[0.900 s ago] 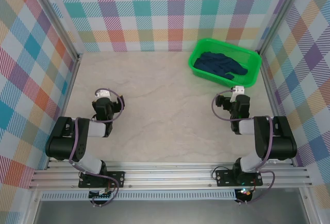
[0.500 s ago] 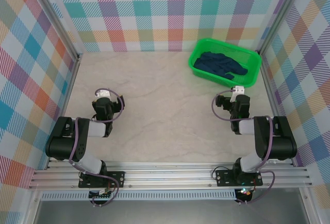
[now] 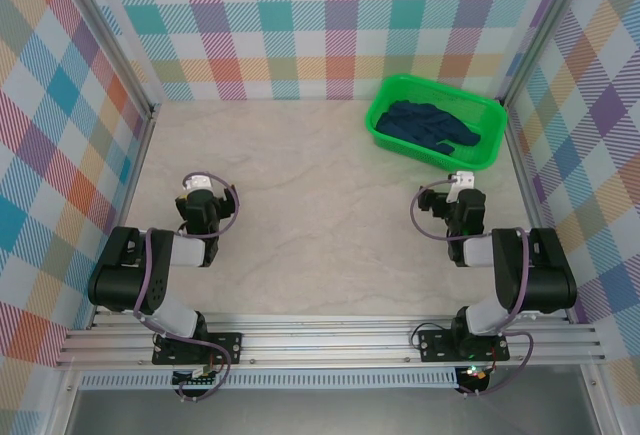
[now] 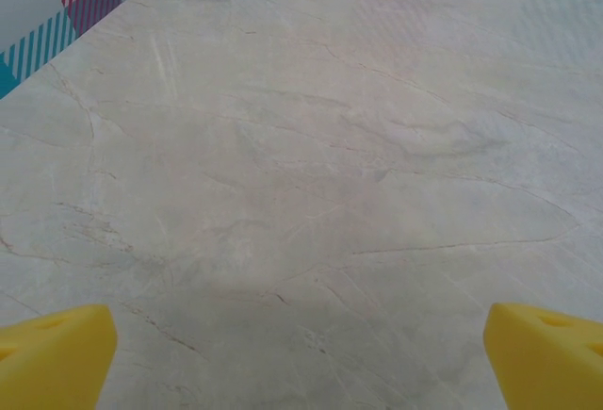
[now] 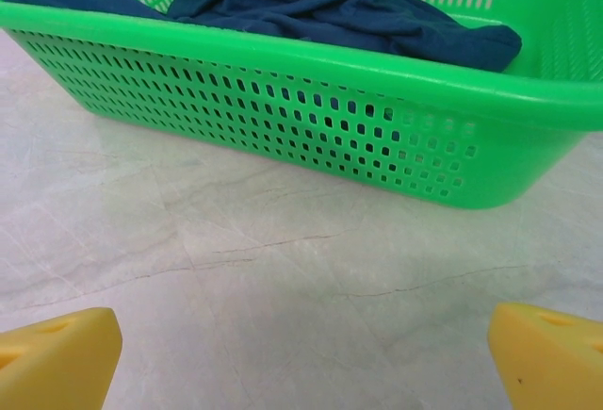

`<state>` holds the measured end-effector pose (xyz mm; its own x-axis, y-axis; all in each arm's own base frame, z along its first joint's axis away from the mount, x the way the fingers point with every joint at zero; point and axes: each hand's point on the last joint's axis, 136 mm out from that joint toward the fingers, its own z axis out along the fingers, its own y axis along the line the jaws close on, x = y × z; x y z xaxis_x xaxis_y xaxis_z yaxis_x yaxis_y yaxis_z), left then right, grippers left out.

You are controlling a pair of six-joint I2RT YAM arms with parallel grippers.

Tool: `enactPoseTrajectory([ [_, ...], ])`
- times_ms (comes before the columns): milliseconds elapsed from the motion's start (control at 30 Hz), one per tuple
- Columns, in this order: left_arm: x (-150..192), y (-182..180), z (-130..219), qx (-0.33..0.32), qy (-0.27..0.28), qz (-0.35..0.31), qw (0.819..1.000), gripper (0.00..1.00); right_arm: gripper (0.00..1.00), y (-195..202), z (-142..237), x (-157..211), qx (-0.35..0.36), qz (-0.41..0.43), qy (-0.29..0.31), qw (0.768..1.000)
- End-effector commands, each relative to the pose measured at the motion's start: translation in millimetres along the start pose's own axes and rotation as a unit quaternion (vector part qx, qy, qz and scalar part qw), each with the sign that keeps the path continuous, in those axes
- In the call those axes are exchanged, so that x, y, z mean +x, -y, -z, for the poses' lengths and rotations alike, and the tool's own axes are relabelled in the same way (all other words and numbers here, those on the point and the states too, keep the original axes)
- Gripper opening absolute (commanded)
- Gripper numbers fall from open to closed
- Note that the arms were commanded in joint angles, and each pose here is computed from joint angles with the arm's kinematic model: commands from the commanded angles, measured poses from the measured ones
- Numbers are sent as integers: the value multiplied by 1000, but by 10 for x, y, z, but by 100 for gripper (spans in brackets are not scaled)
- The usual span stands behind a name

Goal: Fold and stack the t-shirts

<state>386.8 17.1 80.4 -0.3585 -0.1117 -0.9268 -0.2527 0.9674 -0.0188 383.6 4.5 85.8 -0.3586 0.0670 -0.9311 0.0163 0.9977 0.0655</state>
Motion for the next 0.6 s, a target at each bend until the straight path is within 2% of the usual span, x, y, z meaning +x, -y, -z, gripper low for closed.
enactPoseTrajectory([
  [0,-120,72,139,12,38,-11,999,100,100,-50,160,-304,-4,5,48,999],
  [133,-478,83,385,-23,61,-30,997,100,100,-208,456,-661,-11,31,88,996],
  [200,-822,75,560,-33,101,-22,994,100,100,-340,619,-954,-11,46,93,995],
  [267,-1230,191,726,-15,145,-23,989,100,100,-424,723,-1275,6,11,64,998],
  [300,-1453,233,799,-7,157,-4,988,100,100,-465,730,-1315,-1,-42,14,999],
  [333,-1612,192,853,-17,134,41,990,100,100,-570,757,-1301,-26,-95,-54,994],
  [367,-1559,112,875,-38,72,83,993,100,100,-612,774,-1309,-25,-150,-95,984],
  [400,-1547,-13,935,-74,10,135,988,100,100,-771,686,-1357,-71,-175,-111,976],
  [433,-1520,-147,945,-114,-24,192,974,100,100,-1049,612,-1405,-152,-173,-130,964],
  [467,-1472,-49,846,-77,-66,209,973,100,100,-1185,508,-1336,-167,-179,-169,955],
  [500,-1456,132,738,-12,-106,238,965,100,100,-1307,426,-1335,-161,-180,-206,948],
  [567,-1383,359,646,20,-145,260,955,100,92,-1642,220,-1167,-169,-172,-274,931],
])
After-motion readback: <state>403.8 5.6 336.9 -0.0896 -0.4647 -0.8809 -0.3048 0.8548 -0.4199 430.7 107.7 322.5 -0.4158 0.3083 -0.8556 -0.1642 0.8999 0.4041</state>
